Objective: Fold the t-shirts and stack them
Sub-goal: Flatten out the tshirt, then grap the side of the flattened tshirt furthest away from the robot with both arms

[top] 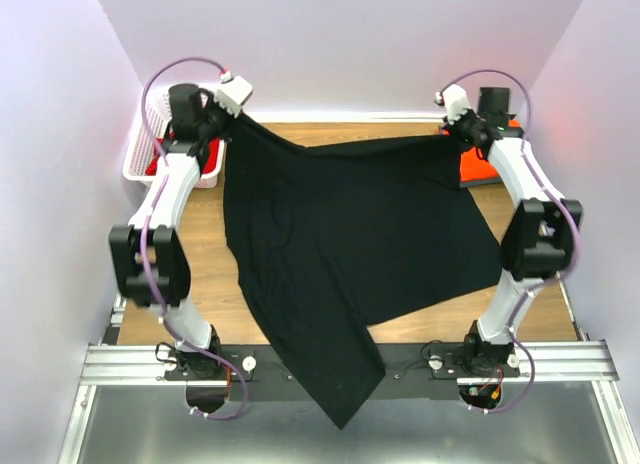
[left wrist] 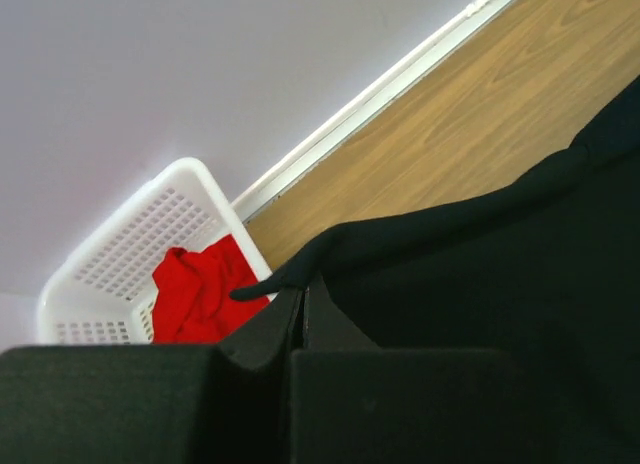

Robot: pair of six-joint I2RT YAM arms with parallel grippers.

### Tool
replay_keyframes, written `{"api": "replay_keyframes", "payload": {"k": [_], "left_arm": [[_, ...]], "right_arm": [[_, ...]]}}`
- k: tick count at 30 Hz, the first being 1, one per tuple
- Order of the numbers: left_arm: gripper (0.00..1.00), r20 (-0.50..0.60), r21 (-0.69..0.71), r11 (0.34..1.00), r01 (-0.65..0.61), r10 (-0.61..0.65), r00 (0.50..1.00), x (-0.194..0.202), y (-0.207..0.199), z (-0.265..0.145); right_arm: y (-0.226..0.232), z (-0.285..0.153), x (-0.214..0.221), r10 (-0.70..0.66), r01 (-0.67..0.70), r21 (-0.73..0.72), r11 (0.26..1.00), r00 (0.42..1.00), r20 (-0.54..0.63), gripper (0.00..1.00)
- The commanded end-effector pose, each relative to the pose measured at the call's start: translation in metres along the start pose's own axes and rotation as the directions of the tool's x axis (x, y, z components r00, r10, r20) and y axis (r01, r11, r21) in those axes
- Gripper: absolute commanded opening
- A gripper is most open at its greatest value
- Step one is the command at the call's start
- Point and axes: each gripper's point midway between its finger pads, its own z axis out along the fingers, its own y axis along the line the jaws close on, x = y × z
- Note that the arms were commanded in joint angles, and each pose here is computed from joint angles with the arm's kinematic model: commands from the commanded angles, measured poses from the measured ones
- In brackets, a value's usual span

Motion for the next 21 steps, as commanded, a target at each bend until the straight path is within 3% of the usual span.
{"api": "replay_keyframes", "payload": {"k": [1,5,11,19,21], "left_arm": [[0.0,0.005,-0.042,0.999,0.033,-0.033,0.999,-0.016,0.017,0.04],[0.0,-0.063,-0.036,0.997,0.072,-0.075,0.995,0.003,0.017,0.077],[0.0,-0.125,-0.011,0.998,0.06,-0.061,0.99,0.016,-0.01,0.079],[0.0,-0.153,0.006,0.999,0.036,-0.035,0.988,0.023,-0.037,0.012],[0.0,-0.121,0.025,1.0,-0.003,0.006,0.993,0.009,-0.044,-0.012]], "right_arm": [[-0.037,0.02,-0.03,-0.034,0.031,0.122,0.992,0.999,0.023,0.01],[-0.051,0.04,-0.023,-0.035,0.038,0.165,0.986,0.999,-0.019,0.01],[-0.048,0.045,-0.019,-0.045,0.049,0.154,0.987,0.999,-0.028,0.01],[-0.047,0.039,-0.014,-0.097,0.103,0.152,0.983,0.994,-0.051,0.01],[-0.047,0.033,-0.02,-0.102,0.106,0.149,0.983,0.994,-0.032,0.01]]}}
